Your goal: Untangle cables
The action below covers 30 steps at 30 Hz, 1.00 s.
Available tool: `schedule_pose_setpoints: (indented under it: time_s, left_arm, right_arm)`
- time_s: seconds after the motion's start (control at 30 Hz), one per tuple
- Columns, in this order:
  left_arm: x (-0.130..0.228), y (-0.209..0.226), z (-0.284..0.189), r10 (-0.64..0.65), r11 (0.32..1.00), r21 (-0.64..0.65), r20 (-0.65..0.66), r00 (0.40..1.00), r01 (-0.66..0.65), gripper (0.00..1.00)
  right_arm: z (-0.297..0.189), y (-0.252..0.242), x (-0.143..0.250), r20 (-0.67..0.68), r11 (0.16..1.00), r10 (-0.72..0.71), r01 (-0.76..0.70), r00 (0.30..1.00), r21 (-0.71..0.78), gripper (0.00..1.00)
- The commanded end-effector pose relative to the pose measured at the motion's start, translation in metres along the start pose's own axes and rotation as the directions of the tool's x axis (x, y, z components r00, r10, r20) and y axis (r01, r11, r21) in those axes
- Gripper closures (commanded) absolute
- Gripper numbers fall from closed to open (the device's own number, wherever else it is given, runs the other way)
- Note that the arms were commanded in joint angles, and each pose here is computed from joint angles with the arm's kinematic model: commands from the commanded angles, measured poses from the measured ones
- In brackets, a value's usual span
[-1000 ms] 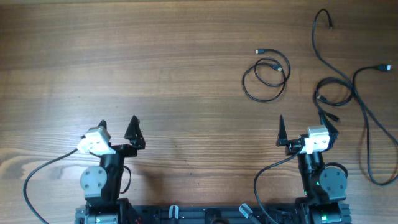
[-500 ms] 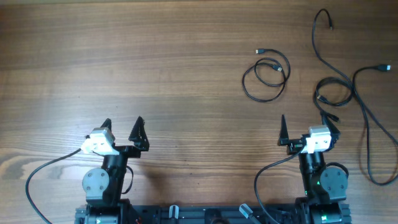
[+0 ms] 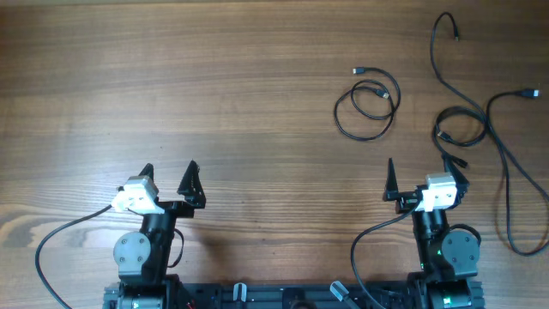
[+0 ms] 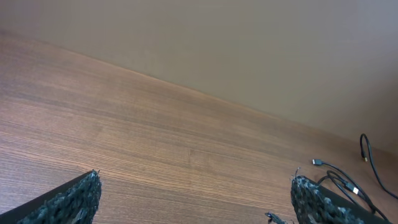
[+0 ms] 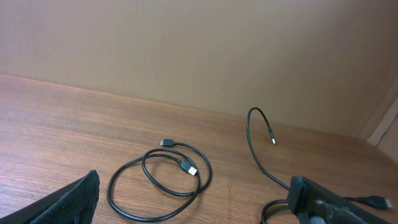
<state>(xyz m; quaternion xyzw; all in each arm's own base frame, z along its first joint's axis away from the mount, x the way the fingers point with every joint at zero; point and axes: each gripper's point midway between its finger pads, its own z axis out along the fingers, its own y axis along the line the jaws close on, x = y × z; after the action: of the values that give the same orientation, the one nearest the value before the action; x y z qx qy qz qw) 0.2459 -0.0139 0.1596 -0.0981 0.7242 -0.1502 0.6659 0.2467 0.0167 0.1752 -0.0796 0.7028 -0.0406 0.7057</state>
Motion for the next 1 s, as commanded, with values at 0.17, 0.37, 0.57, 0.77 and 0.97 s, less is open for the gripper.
schedule_pose_setpoints:
  time_s: [0.17,0.37,0.57,0.77,0.97]
  left_arm:
    - [0.0007,0.0016,-0.0003,0.021,1.0,-0.009,0.003,1.0,-0.02,0.0]
    - [-0.0014,0.0091,-0.0005,0.021,0.998,-0.052,0.016,1.0,-0.02,0.0]
    - [-0.0016,0.0098,-0.0006,0.022,0.998,-0.056,0.017,1.0,-0.021,0.0]
    - [-0.0016,0.011,-0.0006,0.021,0.998,-0.063,0.017,1.0,-0.02,0.01]
    - [-0.0018,0.0107,-0.0006,0.021,0.998,-0.061,0.018,1.0,-0.02,0.0]
  right_arm:
    - [-0.0006,0.0015,-0.0028,0.014,1.0,-0.012,0.012,1.0,-0.011,0.0]
    - [-0.0006,0.0015,-0.0028,0.014,1.0,-0.011,0.012,1.0,-0.011,0.0]
    - [-0.0006,0.0015,-0.0028,0.014,1.0,-0.012,0.012,1.0,-0.011,0.0]
    - [-0.0006,0.0015,-0.0028,0.014,1.0,-0.012,0.012,1.0,-0.011,0.0]
    - [-0.0006,0.0015,-0.0027,0.014,1.0,-0.011,0.012,1.0,-0.011,0.0]
